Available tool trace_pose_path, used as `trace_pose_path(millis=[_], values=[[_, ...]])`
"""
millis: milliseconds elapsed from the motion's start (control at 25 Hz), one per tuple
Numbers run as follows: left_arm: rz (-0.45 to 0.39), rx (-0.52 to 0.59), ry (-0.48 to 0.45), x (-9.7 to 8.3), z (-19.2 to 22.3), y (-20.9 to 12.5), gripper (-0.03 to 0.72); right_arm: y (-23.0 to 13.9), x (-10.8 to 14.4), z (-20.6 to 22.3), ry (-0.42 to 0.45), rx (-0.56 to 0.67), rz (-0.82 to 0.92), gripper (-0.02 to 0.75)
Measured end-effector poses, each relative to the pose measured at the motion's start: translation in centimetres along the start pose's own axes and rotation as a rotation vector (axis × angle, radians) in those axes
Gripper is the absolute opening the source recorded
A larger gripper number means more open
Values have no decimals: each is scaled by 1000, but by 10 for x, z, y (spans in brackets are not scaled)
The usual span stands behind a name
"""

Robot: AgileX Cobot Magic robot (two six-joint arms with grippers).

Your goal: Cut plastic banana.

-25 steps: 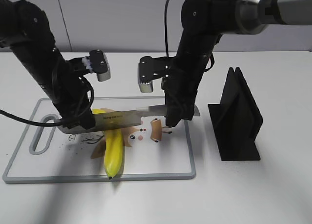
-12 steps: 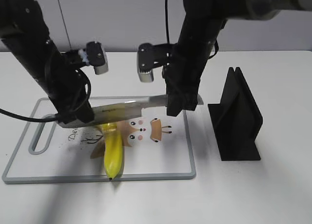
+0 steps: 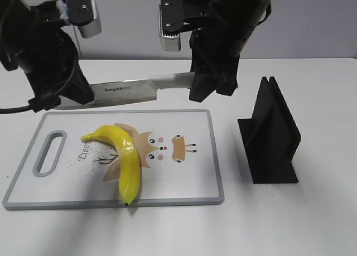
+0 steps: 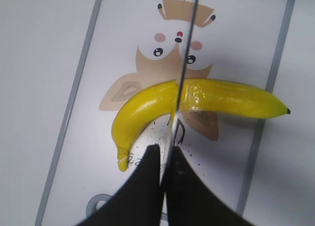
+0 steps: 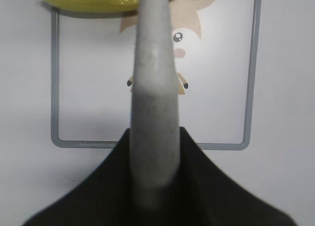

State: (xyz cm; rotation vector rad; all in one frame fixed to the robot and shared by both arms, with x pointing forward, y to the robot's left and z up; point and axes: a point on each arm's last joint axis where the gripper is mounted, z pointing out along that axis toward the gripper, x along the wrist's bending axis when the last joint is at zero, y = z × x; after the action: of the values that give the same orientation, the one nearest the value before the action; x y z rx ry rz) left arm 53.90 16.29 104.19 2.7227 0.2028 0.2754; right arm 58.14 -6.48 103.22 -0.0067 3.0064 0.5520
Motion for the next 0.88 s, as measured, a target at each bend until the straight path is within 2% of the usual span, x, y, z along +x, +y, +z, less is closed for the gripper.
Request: trace_pose_path(millis=[200, 280, 360, 520, 600, 640, 760, 880], values=[[0, 1, -2, 0, 0, 0, 4, 0, 0, 0, 4, 2, 0, 189], [-11, -4, -3, 0, 0, 0, 46, 0, 1, 0, 10, 4, 3, 189], [-31, -14, 4, 0, -2, 1, 143, -2, 2, 0, 26, 20, 13, 188], [-44, -35, 41, 4, -3, 2, 472, -7, 2, 0, 35, 60, 13, 188], [-47, -48, 70, 6, -3, 3, 594, -7, 3, 0, 37, 62, 15, 188], [-47, -51, 79, 7, -3, 3, 628, -8, 3, 0, 38, 63, 15, 187], [-86, -65, 105, 9, -5, 4, 651, -8, 4, 0, 53, 71, 28, 187], [-201, -95, 177, 13, -17, 4, 651, -9, 5, -2, 53, 83, 101, 187]])
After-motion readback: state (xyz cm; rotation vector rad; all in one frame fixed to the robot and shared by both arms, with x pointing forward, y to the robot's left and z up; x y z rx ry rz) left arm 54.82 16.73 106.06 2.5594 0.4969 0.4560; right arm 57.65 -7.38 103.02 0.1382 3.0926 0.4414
